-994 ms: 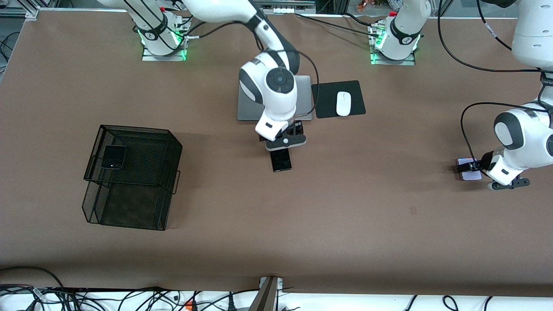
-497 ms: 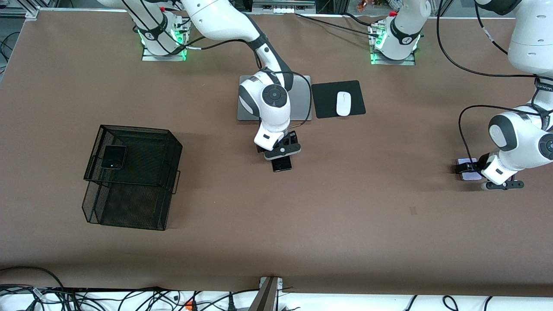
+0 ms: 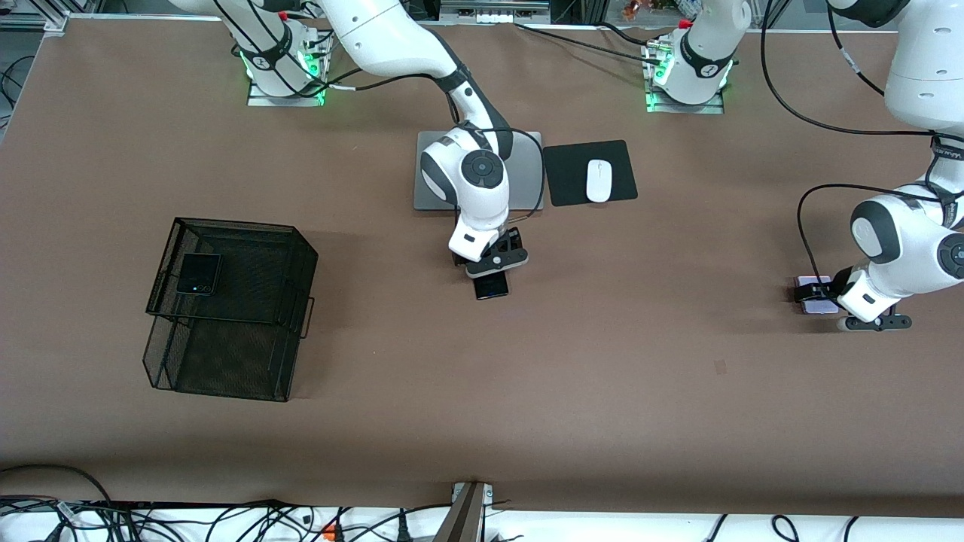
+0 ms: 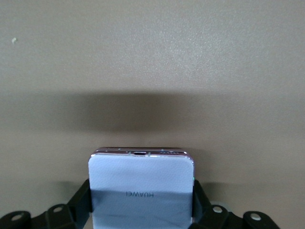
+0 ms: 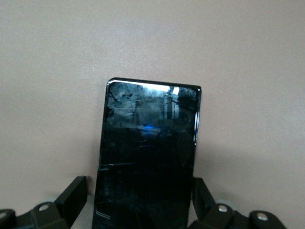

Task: Place phones with both arms
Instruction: 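Grasp the tall phone with the right gripper while the left gripper grasps the white phone, then carry the tall phone to the organizer while the left gripper sets down the white phone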

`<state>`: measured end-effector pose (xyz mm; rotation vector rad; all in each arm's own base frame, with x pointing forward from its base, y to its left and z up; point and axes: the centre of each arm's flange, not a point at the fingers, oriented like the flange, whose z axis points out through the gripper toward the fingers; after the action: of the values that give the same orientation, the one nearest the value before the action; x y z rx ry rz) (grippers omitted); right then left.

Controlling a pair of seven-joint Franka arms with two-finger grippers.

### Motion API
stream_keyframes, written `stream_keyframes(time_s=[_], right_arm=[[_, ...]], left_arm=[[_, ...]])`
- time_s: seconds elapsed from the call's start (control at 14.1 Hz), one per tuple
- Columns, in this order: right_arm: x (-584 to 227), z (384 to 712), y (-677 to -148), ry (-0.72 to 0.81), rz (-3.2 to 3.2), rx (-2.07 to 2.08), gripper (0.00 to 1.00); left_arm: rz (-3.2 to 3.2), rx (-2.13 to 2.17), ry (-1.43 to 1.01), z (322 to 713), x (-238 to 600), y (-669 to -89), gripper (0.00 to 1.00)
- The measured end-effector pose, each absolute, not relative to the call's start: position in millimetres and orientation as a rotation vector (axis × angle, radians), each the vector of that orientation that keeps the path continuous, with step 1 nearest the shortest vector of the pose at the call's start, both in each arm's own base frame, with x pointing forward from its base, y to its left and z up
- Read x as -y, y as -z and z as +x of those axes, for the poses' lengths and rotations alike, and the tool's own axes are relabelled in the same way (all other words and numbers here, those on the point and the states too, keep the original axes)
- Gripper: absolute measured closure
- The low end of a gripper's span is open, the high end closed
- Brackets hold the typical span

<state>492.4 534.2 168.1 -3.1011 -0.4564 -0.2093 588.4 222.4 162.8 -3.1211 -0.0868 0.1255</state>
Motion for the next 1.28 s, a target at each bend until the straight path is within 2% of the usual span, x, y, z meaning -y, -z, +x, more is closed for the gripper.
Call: stream_keyframes(time_s=[0.07,0.21,0.57,0.85,1.07,1.28], right_arm=[[-534,493,-168,0.21,-3.101,0.456,0.04],[-535,494,-172,0.216,-3.093,0.447,0.21],[-540,495,-190,0.193,-3.093,0.442,0.22],[-533,518,-288,0.147,-3.124,0.378,0.22],[-487,549,-372,0.157,-3.158,0.25,0.22],[-405,583,-422,0.065,-3.229,0.072,0.22]], left_arm=[[-3.121,0.087,-0.124,588,-223,-163,0.16],[-3.12,0.087,-0.115,590,-223,-168,0.16],[-3.167,0.007,-0.146,621,-193,-240,0.16],[-3.235,-0.226,-0.161,658,-104,-290,0.16],[-3.298,-0.392,-0.178,665,1,-289,0.16],[-3.382,-0.251,-0.279,657,104,-266,0.16]])
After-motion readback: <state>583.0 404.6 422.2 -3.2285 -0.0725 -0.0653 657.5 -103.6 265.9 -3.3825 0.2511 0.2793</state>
